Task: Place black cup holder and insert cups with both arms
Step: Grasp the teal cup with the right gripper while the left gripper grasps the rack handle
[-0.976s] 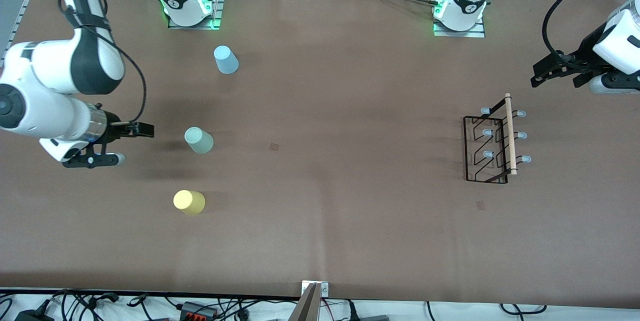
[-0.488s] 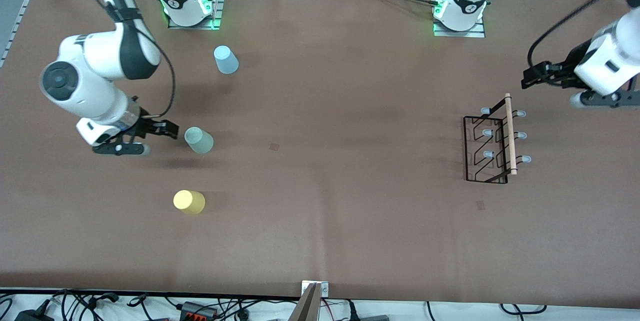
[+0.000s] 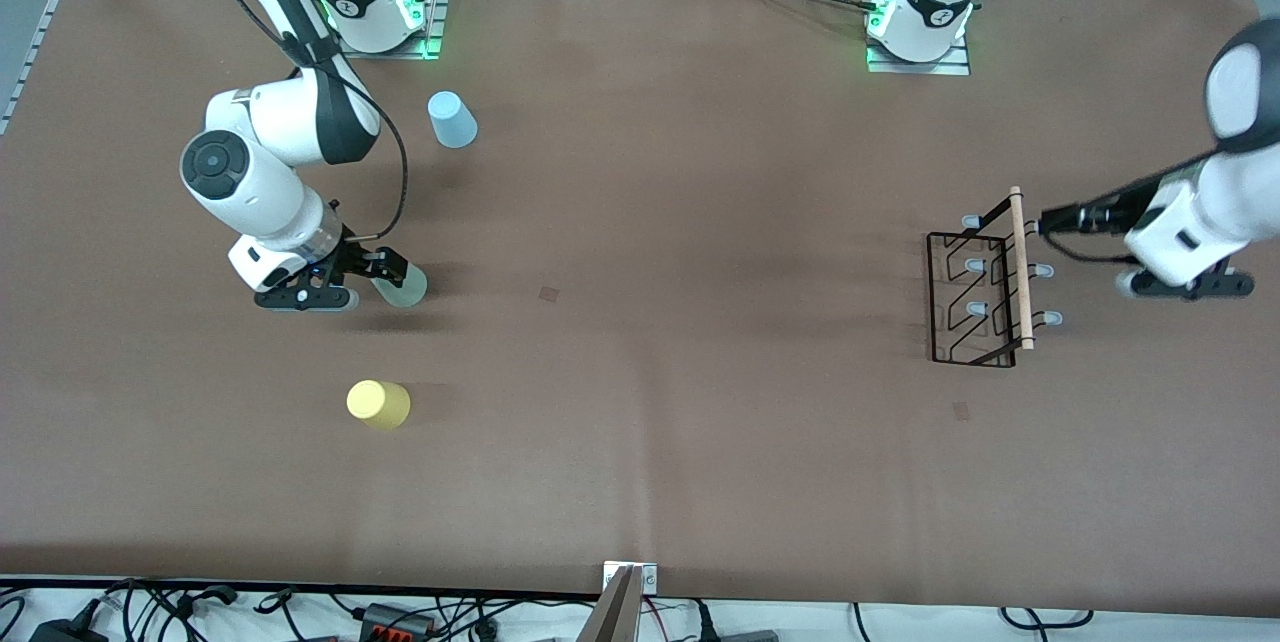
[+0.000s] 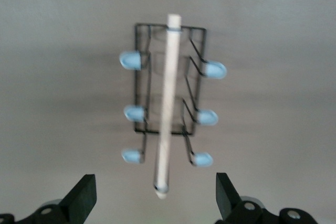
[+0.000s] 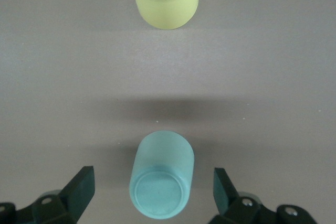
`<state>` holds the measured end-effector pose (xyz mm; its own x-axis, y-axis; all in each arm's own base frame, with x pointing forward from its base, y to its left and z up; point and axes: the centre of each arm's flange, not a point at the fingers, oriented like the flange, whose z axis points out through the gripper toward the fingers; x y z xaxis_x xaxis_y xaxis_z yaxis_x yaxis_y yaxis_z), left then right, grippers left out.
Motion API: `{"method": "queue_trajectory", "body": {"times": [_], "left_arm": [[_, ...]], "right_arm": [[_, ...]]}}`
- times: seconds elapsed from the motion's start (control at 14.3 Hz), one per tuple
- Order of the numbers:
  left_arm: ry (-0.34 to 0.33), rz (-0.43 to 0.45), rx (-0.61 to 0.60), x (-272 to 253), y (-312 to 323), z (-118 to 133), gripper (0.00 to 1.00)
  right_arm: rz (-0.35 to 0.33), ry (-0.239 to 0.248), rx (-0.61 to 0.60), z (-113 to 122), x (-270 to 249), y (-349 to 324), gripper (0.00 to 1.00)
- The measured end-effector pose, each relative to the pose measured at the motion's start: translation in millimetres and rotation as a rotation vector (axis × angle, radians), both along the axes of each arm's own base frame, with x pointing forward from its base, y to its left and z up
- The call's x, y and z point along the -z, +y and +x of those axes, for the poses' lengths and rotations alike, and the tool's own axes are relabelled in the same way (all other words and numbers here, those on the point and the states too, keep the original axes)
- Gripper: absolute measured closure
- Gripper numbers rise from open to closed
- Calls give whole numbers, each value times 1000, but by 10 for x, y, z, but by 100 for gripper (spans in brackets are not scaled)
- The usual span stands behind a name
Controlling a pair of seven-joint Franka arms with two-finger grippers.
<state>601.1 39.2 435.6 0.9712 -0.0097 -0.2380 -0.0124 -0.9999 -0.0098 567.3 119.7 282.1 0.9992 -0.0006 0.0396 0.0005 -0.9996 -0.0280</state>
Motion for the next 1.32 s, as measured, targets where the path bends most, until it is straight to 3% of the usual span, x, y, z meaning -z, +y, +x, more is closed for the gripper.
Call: {"method": "queue_trajectory", "body": {"times": [0.35,0.63,0.77,1.18,1.32], "left_arm": [[-84,2,118,759,-117,11,0],[-52,-11,150,1048,-218,-137,5],[-46,-12,152,1070,-232,-155,22],[-35,-11,143,1118,-167,-192,84],[-35,-12,146,1119,-167,-192,84]], "right_arm": [[3,1,23,-74,203,86,0],[2,4,35,-131,284,62,0],[2,4,38,-139,304,53,0],[11,-21,41,-117,532,59,0],[10,-16,41,-124,576,58,0]]}}
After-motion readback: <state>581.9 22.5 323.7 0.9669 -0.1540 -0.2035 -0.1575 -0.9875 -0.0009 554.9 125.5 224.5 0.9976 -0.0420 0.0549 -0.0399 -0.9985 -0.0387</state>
